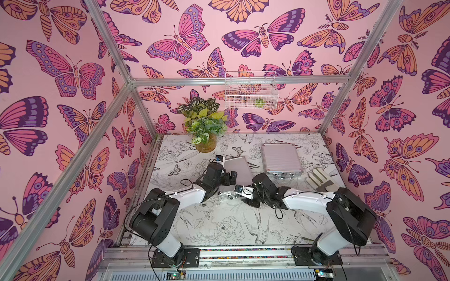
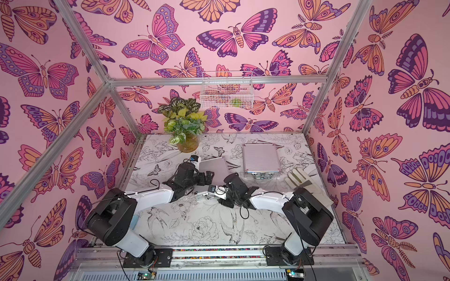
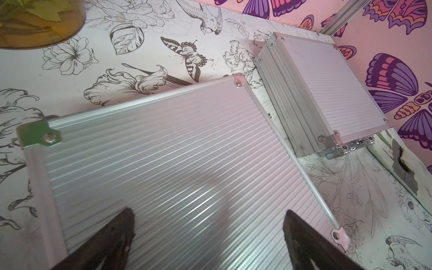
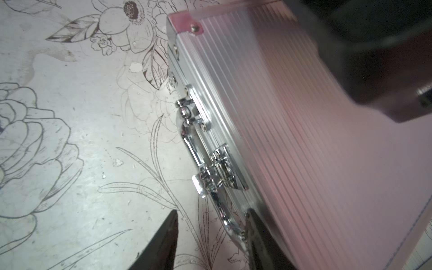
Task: Close the poker set cases
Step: Fasten the fastener on the poker set case.
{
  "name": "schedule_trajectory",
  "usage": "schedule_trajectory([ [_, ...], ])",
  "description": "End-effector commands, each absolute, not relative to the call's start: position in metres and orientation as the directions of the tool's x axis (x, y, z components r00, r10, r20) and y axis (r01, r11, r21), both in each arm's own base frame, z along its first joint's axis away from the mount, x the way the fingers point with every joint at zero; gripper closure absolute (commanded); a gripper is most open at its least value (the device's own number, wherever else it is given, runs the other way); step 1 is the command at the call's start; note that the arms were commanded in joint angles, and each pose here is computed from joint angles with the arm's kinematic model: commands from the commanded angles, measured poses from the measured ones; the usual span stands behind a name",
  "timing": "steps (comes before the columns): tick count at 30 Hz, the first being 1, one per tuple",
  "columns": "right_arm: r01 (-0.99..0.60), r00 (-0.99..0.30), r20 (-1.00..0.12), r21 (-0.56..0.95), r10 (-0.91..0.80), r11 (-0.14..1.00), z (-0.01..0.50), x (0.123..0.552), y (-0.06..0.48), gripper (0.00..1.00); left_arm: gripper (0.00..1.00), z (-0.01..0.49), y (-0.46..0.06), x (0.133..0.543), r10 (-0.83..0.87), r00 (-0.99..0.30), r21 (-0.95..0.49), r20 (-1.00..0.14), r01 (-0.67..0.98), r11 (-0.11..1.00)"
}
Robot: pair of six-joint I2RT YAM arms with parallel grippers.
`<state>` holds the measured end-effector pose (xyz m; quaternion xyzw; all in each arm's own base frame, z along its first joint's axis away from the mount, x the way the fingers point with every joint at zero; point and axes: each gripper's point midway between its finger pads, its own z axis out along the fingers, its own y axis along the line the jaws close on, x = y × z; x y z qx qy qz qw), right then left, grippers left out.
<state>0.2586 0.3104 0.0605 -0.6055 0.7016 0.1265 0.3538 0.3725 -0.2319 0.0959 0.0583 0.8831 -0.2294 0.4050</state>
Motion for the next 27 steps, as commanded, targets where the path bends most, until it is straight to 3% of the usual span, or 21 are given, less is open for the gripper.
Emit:
schedule_trajectory([
  [1, -0.948, 0.044, -0.677, -0.260, -0.735, 0.182, 0.072, 0.256, 0.322, 0.51, 0.00, 0.023, -0.201, 0.330, -0.033, -0.833, -0.308, -0.553, 0.168, 0.936],
  [7, -0.958, 0.109, -0.658, -0.270, -0.745, 0.098, 0.063, 0.248, 0.323, 0.51, 0.00, 0.027, -0.202, 0.334, -0.041, -0.821, -0.318, -0.569, 0.173, 0.932],
  [16, -0.926, 0.174, -0.711, -0.354, -0.682, 0.133, 0.088, 0.253, 0.326, 0.51, 0.00, 0.027, -0.203, 0.336, -0.045, -0.818, -0.323, -0.573, 0.175, 0.930],
  [27, -0.916, 0.194, -0.691, -0.382, -0.696, 0.124, 0.090, 0.254, 0.322, 0.49, 0.00, 0.028, -0.204, 0.337, -0.047, -0.816, -0.327, -0.577, 0.177, 0.928],
])
